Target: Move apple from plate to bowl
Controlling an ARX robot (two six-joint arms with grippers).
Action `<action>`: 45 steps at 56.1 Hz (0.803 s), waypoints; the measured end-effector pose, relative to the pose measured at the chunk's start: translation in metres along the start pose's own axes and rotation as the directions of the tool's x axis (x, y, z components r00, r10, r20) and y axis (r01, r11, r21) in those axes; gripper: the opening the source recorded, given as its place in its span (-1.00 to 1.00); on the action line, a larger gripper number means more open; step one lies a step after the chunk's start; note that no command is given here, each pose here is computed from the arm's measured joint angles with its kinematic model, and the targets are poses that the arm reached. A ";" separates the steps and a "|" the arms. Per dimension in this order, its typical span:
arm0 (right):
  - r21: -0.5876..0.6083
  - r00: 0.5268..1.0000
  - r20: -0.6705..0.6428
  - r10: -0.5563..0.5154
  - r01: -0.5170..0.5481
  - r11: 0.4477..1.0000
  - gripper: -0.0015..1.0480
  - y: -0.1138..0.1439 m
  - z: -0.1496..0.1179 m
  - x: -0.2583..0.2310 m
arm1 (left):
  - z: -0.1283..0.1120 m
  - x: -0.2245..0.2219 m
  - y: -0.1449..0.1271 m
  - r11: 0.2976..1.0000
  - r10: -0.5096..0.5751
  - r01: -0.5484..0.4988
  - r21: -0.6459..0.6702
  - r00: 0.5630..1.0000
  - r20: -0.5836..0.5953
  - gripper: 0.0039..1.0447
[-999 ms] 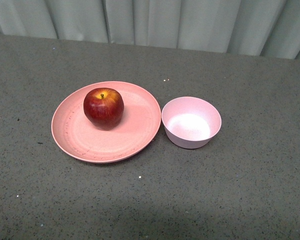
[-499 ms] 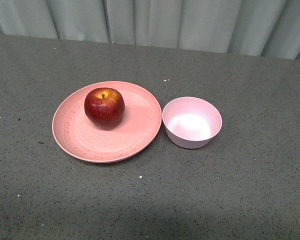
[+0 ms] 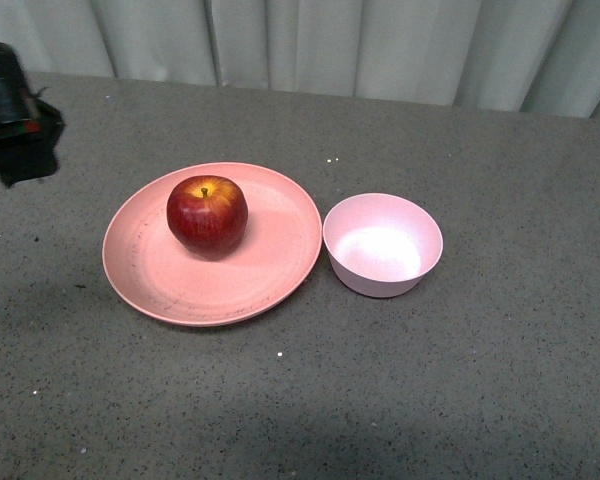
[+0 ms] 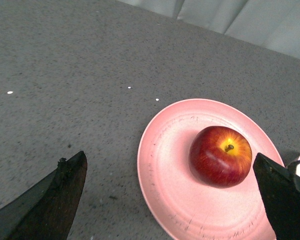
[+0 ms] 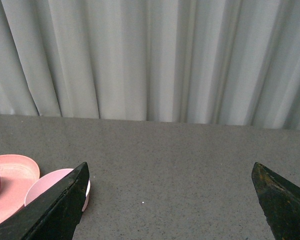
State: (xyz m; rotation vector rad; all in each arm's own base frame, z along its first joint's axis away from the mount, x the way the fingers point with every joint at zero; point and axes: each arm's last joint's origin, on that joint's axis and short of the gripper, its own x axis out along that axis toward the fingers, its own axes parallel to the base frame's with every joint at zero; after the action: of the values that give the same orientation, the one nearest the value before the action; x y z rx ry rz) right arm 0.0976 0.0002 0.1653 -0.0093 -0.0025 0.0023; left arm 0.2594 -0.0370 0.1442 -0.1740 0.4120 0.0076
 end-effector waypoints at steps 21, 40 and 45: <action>0.000 1.000 0.000 0.000 0.000 1.000 0.82 0.000 0.000 0.000 | 0.009 0.080 -0.046 0.989 -0.120 0.135 0.062 0.972 -0.204 0.88; 0.000 1.000 0.000 0.000 0.000 1.000 0.82 0.000 0.000 0.000 | -0.004 0.113 -0.063 0.980 -0.152 0.182 0.081 0.945 -0.288 0.88; 0.000 1.000 0.000 0.000 0.000 1.000 0.82 0.000 0.000 0.000 | -0.009 0.120 -0.063 0.983 -0.125 0.158 0.088 0.945 -0.303 0.88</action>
State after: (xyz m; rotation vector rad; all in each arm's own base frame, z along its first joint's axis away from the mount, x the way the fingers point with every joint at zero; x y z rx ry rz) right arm 0.0976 0.0002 0.1653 -0.0090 -0.0025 0.0027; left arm 0.3690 -0.1039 0.0987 -0.0937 0.6973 -0.1855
